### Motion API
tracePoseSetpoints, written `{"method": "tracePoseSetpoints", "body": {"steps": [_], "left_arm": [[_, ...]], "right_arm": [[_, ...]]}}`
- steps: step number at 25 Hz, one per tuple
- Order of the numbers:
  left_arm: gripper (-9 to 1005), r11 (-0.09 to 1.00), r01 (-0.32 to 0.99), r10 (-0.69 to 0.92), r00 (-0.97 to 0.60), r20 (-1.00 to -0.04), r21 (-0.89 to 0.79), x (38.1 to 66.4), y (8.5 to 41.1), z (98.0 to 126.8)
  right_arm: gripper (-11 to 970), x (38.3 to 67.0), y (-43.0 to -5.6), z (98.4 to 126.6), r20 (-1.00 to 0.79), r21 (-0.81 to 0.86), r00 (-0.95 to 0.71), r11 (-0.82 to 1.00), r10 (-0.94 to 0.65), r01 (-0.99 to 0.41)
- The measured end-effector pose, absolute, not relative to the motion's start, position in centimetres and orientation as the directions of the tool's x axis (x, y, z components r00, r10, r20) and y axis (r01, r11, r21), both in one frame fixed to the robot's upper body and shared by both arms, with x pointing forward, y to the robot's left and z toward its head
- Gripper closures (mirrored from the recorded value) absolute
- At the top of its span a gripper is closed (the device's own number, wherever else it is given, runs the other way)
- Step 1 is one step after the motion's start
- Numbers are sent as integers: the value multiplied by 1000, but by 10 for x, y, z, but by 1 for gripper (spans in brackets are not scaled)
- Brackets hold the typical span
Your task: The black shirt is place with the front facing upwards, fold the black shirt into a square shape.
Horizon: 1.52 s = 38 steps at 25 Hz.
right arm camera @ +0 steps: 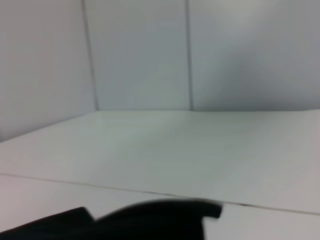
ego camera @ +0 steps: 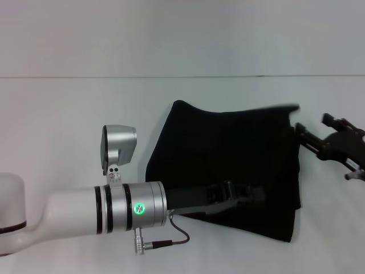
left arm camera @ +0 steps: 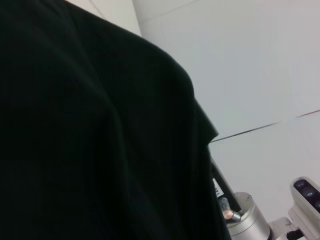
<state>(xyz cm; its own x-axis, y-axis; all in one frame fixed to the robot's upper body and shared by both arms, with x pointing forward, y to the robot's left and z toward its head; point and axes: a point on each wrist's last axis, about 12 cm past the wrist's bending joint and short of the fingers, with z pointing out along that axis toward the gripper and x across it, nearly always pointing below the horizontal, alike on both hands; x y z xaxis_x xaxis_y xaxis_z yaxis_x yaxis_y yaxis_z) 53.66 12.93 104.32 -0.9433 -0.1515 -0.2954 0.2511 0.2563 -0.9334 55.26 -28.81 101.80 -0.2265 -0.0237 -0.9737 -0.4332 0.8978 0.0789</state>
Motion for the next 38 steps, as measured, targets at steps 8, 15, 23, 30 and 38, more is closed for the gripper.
{"method": "tracePoseSetpoints", "body": {"steps": [8,15,23,30,38], "left_arm": [[881,285,258,-123,-945,-302,-923,534,130,1039],[873,249,287,-80,-946,-315,-925,530,127,1043],[661,64,439,50,-899,-436,-896,525,138,1076],[373,99,584,30,-811,-584,-806,528,165,1079],[78,283,611,-165,-729,-665,-740,539,211,1072]], "right_arm": [[169,535,-324,1011,-971,148,-219,962,97,-230],[169,530,-327,1011,-972,172,-197,963,131,-207],[168,523,-319,1027,-981,195,-70,929,182,-314],[168,524,-287,1037,-990,140,-48,832,135,-536],[169,521,-258,1019,-987,83,-155,725,-33,-684]]}}
